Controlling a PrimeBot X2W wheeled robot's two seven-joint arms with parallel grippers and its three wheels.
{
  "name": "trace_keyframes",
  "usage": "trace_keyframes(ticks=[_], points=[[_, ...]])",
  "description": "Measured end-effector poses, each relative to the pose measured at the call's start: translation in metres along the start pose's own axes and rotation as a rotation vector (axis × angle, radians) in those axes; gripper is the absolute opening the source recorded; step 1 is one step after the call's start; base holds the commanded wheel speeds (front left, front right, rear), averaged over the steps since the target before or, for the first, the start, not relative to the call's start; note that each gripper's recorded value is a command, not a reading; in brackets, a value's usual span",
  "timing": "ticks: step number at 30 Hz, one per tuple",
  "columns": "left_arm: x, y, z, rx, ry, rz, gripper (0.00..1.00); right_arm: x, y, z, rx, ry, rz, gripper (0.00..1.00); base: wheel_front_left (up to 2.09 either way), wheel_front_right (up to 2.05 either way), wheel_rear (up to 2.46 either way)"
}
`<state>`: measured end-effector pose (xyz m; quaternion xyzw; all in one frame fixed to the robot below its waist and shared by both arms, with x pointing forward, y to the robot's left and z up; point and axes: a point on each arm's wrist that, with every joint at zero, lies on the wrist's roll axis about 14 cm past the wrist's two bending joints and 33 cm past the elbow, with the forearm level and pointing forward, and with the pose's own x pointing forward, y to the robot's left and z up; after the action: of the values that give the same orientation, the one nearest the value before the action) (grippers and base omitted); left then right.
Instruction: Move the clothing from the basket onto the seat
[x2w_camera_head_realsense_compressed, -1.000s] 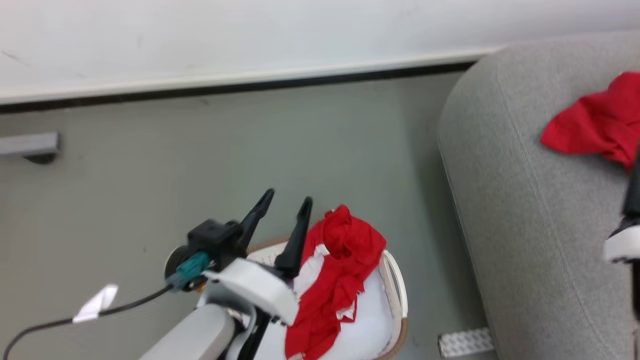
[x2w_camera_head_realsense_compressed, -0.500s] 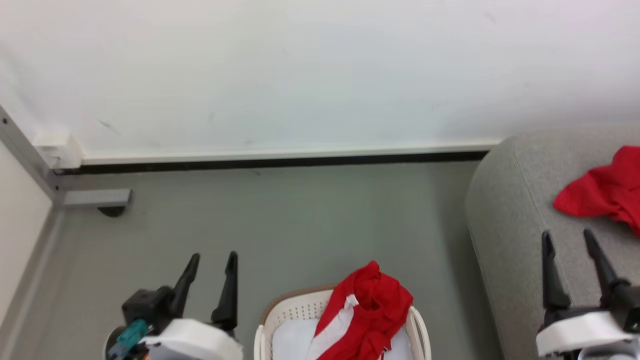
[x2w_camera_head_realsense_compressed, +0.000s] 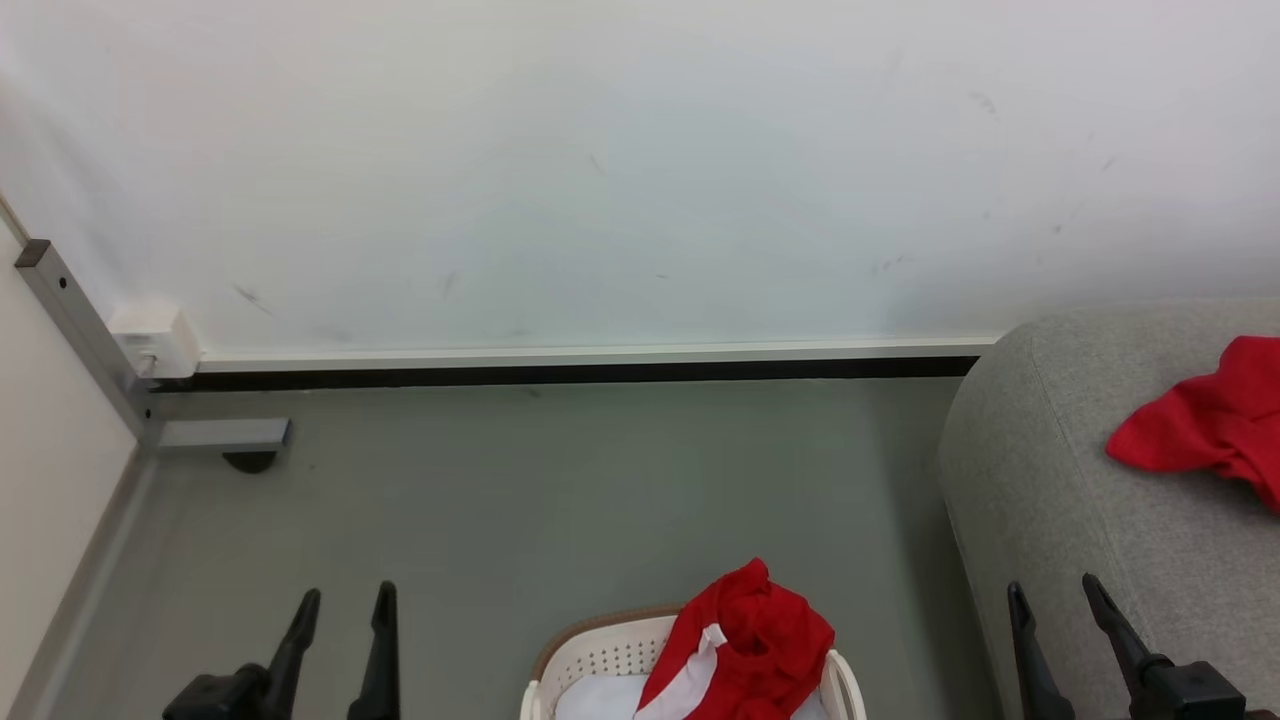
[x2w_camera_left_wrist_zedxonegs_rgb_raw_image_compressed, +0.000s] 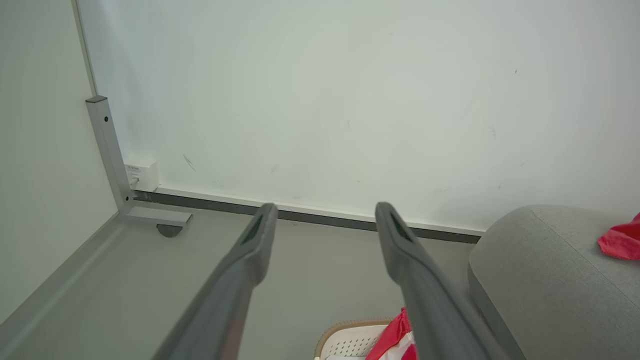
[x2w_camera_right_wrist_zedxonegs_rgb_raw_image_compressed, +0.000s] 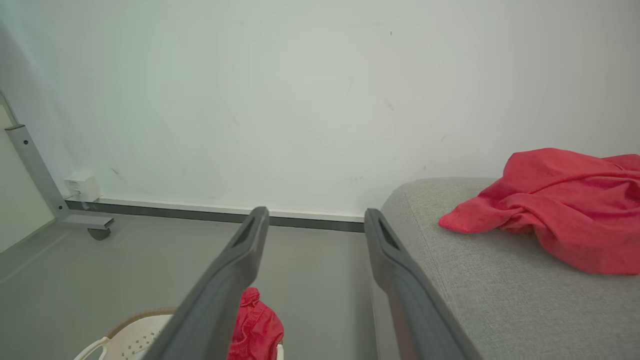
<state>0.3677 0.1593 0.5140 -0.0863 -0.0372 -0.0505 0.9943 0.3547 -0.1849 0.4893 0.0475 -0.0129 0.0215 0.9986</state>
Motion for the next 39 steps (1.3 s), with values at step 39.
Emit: trace_keyframes(ticks=[39], points=[[0.084,-0.13,-0.103,0.059,0.286,-0.446,1.0,0.086,-0.048,0.042,-0.046,-0.144,-0.111,1.0,0.0,0.0,0.0]])
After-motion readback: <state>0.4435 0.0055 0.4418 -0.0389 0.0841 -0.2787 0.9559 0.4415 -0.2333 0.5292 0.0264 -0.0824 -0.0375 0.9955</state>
